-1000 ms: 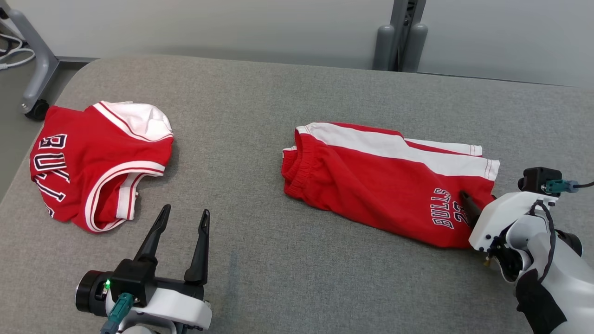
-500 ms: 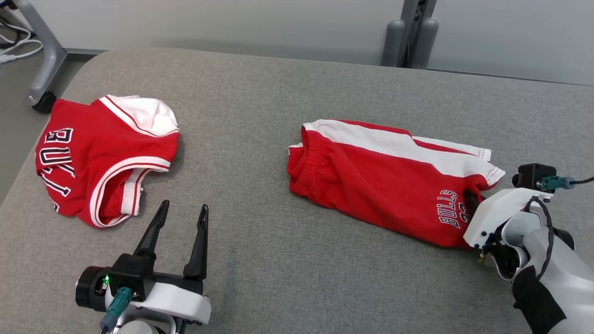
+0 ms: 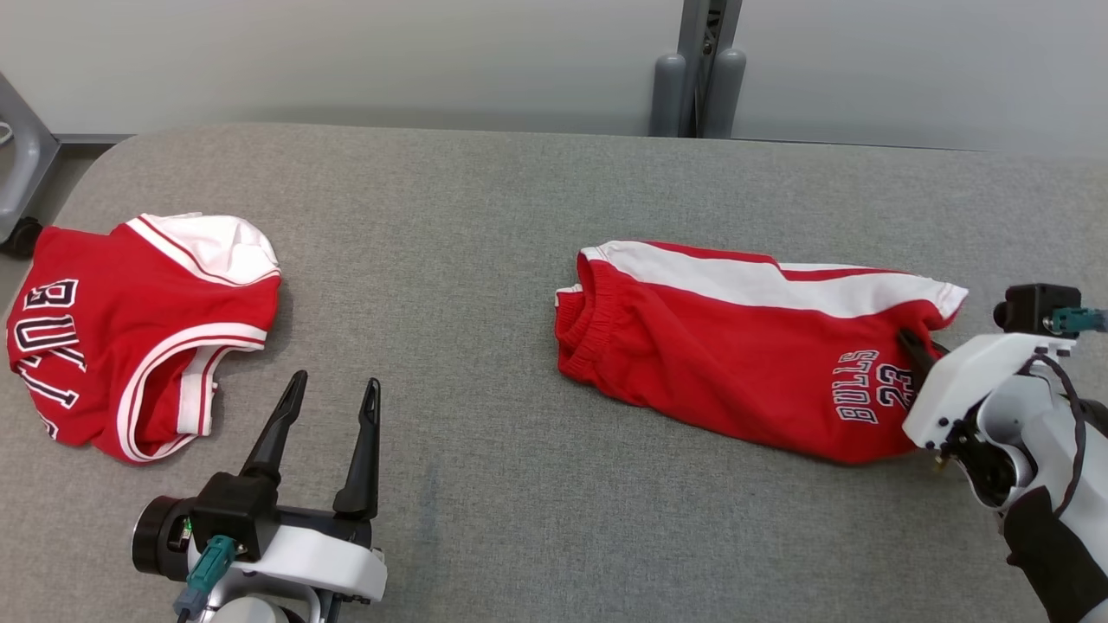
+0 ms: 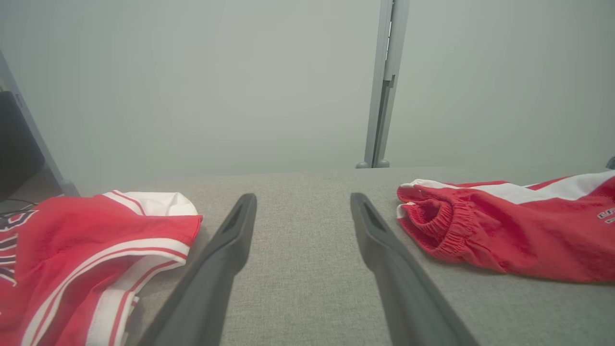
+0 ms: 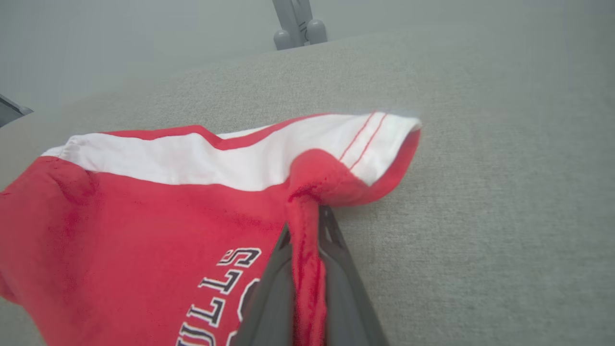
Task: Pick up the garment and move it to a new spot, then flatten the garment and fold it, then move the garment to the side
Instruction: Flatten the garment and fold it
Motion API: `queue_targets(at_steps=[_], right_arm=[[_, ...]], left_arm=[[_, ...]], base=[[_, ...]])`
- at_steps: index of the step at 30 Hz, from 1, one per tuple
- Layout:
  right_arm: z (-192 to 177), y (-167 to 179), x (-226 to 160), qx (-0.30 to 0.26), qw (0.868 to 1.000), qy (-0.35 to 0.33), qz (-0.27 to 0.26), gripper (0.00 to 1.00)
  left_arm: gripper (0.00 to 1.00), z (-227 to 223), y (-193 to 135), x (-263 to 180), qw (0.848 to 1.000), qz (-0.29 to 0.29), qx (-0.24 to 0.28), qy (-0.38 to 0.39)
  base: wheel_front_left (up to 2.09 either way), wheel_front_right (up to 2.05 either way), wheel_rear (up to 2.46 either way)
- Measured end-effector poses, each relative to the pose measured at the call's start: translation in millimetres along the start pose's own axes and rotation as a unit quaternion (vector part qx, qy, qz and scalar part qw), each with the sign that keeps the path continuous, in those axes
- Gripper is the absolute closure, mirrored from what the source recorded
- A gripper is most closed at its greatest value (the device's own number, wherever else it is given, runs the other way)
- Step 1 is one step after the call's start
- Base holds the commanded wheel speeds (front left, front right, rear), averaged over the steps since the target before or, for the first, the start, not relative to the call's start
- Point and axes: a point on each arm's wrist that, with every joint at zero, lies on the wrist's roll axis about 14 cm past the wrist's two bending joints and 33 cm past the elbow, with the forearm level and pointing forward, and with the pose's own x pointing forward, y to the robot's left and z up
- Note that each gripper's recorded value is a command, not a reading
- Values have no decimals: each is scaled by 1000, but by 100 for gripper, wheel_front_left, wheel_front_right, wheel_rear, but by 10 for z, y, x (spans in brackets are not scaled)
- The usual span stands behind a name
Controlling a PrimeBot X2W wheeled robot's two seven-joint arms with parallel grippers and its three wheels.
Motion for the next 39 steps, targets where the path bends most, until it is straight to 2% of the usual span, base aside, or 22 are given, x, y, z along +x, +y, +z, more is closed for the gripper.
queue_targets(at_steps=[6, 15, 19, 30, 39], right_arm=[[207, 311, 12, 46, 997, -9, 56, 100], [526, 944, 31, 93, 984, -20, 152, 100], [523, 1205, 79, 81, 980, -7, 179, 100], [377, 1730, 350, 52, 976, 44, 206, 100], [280, 1890, 497, 66, 975, 58, 205, 100]], left_arm=[[0, -24, -34, 17, 1000, -5, -3, 3], [0, -1, -41, -18, 1000, -4, -12, 1], [0, 13, -31, -60, 1000, 2, -22, -1], [0, 48, -50, -152, 999, 17, -41, -3], [0, 50, -79, -170, 999, 20, -46, -1]], base=[[0, 0, 0], [0, 0, 0], [0, 0, 0], [0, 0, 0], [0, 0, 0]])
